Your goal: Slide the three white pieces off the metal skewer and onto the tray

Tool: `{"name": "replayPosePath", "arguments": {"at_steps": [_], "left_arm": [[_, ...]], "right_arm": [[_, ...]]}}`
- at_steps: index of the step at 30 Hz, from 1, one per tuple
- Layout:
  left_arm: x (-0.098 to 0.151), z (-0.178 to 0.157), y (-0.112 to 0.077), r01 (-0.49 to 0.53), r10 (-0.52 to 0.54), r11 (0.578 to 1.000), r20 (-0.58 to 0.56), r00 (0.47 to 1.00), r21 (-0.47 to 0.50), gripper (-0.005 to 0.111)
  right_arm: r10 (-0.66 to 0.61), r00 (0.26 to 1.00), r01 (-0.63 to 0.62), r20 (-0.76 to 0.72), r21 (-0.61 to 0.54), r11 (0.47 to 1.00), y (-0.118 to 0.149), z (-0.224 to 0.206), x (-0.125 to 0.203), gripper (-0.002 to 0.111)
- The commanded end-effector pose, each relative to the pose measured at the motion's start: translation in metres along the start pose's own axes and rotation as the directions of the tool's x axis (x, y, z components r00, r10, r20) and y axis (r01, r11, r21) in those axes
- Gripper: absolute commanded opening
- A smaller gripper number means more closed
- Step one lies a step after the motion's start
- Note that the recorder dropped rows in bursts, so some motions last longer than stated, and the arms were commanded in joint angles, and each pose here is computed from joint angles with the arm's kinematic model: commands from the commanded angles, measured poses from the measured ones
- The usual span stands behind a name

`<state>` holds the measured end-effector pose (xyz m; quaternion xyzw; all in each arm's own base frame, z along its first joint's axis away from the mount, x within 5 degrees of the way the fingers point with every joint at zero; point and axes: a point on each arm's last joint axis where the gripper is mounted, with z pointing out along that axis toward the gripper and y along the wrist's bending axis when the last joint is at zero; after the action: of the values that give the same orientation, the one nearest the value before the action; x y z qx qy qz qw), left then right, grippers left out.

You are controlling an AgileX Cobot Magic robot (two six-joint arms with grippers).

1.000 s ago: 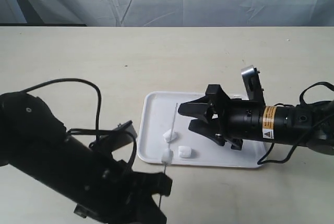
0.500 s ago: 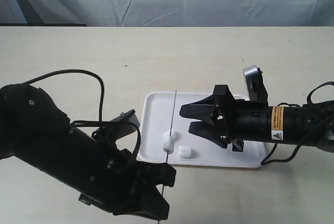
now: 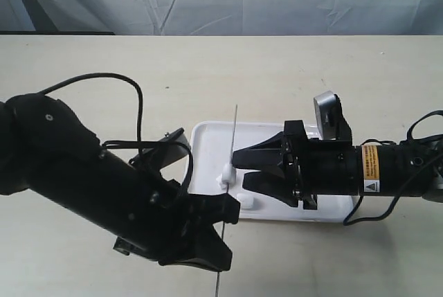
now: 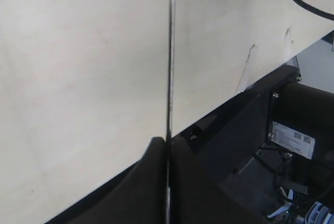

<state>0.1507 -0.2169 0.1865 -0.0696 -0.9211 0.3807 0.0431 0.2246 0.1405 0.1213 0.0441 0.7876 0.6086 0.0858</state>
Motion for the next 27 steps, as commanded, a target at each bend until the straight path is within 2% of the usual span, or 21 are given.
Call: {"name": "replayPosePath", "arguments": {"at_steps": [1, 6, 16, 18, 23, 27], "left_arm": [[-0.004, 0.008, 0.006, 0.037, -0.037, 0.999, -0.024, 0.999, -0.014, 0.000], [-0.006, 0.010, 0.007, 0.038, -0.038, 0.999, -0.025, 0.999, -0.010, 0.000], [-0.007, 0.007, -0.005, 0.008, -0.005, 0.999, -0.068, 0.998, 0.036, 0.000], [-0.006, 0.007, -0.005, -0.001, 0.004, 0.999, -0.072, 0.997, 0.038, 0.000], [-0.006, 0.006, -0.008, -0.020, 0.024, 0.998, -0.071, 0.997, 0.066, 0.000], [-0.007, 0.006, -0.011, -0.028, 0.034, 0.995, -0.056, 0.998, 0.101, 0.000]], "right_arm": [[-0.008, 1.000, 0.008, -0.012, -0.004, 1.000, 0.000, -0.001, 0.001, 0.054], [-0.011, 1.000, 0.011, -0.026, -0.001, 1.000, 0.000, -0.001, 0.003, 0.054], [-0.014, 0.999, 0.014, -0.033, 0.001, 1.000, 0.000, -0.001, 0.003, 0.054], [-0.016, 0.999, 0.016, -0.040, 0.002, 1.000, 0.000, -0.001, 0.004, 0.050], [-0.042, 0.998, 0.043, -0.045, 0.007, 0.999, -0.001, -0.001, 0.004, 0.032], [-0.051, 0.997, 0.052, -0.059, 0.009, 0.999, -0.001, -0.001, 0.006, 0.031]]}}
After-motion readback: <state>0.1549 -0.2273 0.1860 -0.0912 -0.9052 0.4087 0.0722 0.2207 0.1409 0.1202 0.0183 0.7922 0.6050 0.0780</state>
